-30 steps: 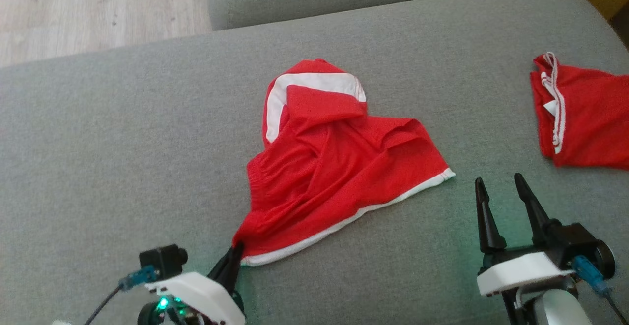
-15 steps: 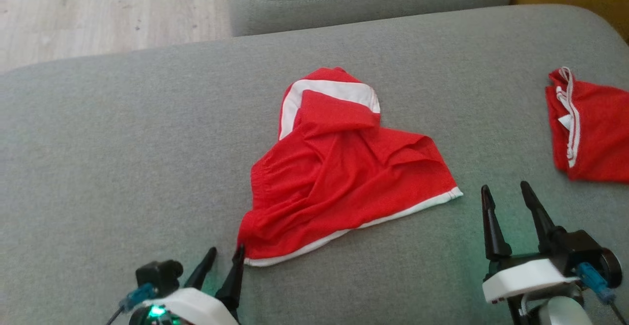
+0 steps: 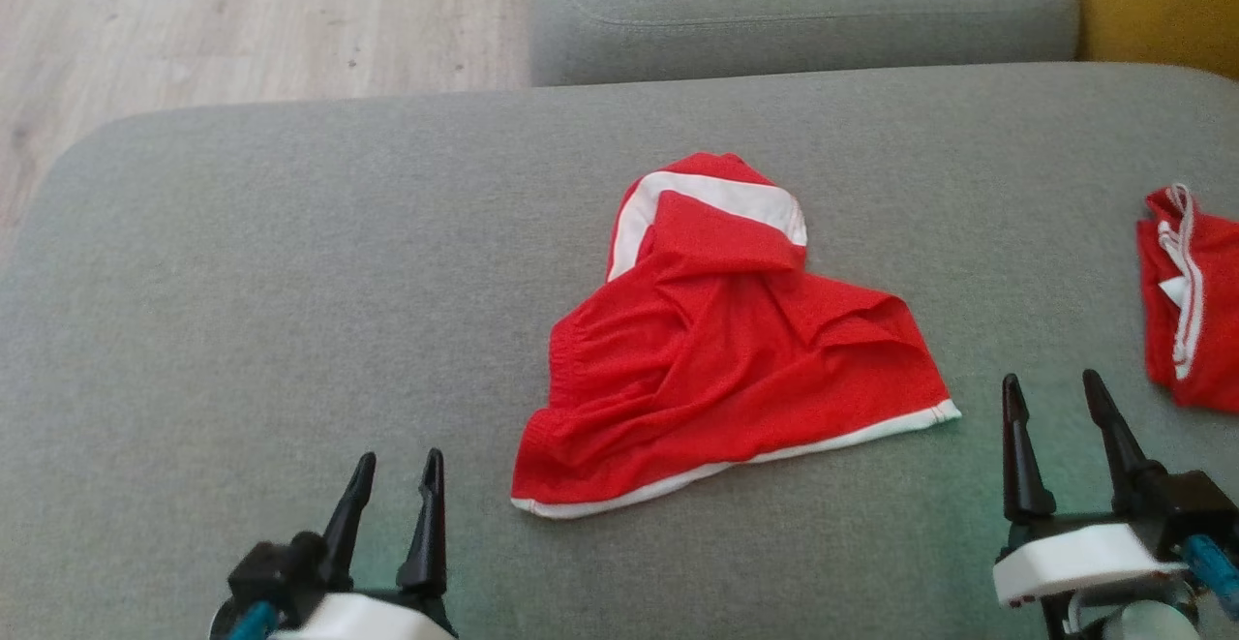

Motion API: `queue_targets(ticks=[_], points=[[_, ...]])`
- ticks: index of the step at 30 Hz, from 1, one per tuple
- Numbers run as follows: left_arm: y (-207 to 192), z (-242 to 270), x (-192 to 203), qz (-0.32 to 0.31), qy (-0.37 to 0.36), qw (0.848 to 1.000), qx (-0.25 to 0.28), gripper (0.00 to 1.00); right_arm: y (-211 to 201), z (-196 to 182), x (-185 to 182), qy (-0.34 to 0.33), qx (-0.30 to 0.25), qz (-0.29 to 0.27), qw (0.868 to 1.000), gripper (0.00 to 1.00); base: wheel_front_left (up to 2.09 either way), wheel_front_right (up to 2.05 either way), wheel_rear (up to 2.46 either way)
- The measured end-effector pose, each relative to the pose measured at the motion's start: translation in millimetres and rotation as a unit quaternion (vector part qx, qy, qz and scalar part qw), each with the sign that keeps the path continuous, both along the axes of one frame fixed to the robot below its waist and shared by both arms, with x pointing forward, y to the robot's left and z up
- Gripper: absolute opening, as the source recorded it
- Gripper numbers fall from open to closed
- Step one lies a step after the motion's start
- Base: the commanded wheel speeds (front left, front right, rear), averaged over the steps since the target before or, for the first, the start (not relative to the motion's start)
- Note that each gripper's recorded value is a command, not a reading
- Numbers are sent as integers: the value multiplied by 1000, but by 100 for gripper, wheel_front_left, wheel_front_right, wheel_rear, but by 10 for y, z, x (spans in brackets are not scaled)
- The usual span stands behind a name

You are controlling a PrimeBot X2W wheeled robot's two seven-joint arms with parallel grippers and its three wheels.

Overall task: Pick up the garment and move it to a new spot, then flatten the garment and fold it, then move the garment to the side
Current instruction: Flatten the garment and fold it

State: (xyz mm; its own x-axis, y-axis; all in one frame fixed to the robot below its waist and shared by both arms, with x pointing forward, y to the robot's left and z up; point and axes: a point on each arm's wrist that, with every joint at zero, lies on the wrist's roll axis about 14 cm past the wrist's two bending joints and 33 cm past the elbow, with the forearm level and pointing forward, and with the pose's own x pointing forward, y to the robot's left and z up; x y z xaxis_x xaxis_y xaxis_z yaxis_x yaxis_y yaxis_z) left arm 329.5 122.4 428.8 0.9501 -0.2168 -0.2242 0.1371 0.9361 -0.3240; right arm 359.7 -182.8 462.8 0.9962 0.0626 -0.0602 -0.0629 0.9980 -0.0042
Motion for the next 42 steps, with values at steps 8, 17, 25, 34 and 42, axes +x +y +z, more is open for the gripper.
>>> queue_targets(ticks=[8,17,25,34,42], points=[[253,90,-130,33,-40,998,38,100,109,4,49,-1,-8,19,1000,100,0,0,0],[389,191,-125,44,-70,994,66,100,219,-116,4,19,3,33,999,100,0,0,0],[345,205,-117,38,-76,994,70,100,302,-234,-93,39,16,43,998,100,0,0,0],[312,211,-95,33,-78,994,73,100,287,-257,-112,43,21,40,998,100,0,0,0],[206,120,-120,13,-65,995,75,100,240,-251,-113,42,29,30,998,100,0,0,0]])
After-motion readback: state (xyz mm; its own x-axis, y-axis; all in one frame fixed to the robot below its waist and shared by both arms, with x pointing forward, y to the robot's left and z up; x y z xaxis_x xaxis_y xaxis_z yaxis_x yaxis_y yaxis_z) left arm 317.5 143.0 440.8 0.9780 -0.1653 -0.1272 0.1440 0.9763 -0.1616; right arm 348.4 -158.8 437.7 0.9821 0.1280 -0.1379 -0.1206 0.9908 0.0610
